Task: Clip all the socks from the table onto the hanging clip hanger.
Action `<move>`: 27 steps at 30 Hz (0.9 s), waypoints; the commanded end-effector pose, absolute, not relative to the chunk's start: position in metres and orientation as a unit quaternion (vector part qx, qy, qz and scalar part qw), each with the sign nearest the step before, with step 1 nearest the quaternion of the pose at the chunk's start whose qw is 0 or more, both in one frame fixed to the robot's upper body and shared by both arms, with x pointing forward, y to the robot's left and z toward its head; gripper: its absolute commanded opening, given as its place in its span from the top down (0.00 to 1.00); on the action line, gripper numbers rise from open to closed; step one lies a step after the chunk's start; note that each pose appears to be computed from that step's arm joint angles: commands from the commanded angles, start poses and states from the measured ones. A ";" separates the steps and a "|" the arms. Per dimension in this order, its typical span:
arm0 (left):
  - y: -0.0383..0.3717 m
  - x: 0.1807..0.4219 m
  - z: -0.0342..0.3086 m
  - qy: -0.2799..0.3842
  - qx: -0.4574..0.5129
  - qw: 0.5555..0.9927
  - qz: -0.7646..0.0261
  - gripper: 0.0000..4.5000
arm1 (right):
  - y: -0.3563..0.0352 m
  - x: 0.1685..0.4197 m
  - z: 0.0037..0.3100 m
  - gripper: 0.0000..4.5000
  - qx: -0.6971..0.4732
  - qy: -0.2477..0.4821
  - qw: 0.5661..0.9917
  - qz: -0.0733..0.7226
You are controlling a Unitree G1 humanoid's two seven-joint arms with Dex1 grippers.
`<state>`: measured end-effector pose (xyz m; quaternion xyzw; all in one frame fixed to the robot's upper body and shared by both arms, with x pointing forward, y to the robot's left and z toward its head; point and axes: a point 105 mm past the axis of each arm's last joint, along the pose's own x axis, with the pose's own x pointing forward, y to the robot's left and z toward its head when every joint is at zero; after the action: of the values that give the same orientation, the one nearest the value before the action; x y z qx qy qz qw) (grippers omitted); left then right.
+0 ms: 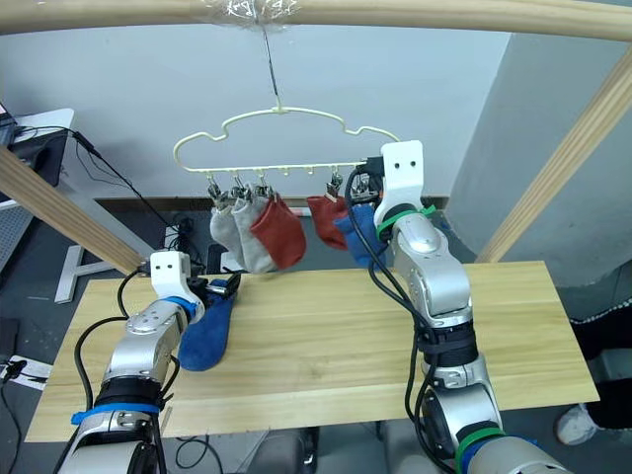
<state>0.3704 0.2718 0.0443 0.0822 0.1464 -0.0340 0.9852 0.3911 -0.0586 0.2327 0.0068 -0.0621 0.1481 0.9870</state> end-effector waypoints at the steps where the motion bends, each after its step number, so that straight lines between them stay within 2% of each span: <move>1: 0.282 0.358 0.043 0.141 0.057 0.988 -0.012 0.01 | -0.054 0.383 0.250 1.00 0.009 -0.094 0.983 0.160; 4: 0.285 0.346 0.048 0.132 0.038 0.990 -0.014 0.01 | -0.055 0.382 0.249 1.00 0.009 -0.092 0.983 0.160; 7: 0.295 0.336 0.042 0.150 0.038 0.988 0.001 0.01 | -0.054 0.382 0.248 1.00 0.009 -0.090 0.983 0.163; 15: 0.281 0.340 0.014 0.218 0.066 0.972 -0.063 0.01 | -0.048 0.380 0.246 1.00 0.011 -0.084 0.981 0.175; 20: 0.296 0.334 0.002 0.244 0.099 0.964 -0.045 0.01 | -0.048 0.380 0.246 1.00 0.011 -0.082 0.981 0.175; 23: 0.298 0.324 -0.004 0.255 0.100 0.960 -0.052 0.13 | -0.048 0.380 0.246 1.00 0.011 -0.082 0.981 0.174; 27: 0.293 0.317 -0.005 0.252 0.098 0.960 -0.072 0.40 | -0.049 0.380 0.246 1.00 0.011 -0.083 0.981 0.173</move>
<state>0.3311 0.2885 0.0125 0.0963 0.2168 -0.0712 0.9688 0.3879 -0.0520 0.2279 0.0065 -0.0473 0.1638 0.9853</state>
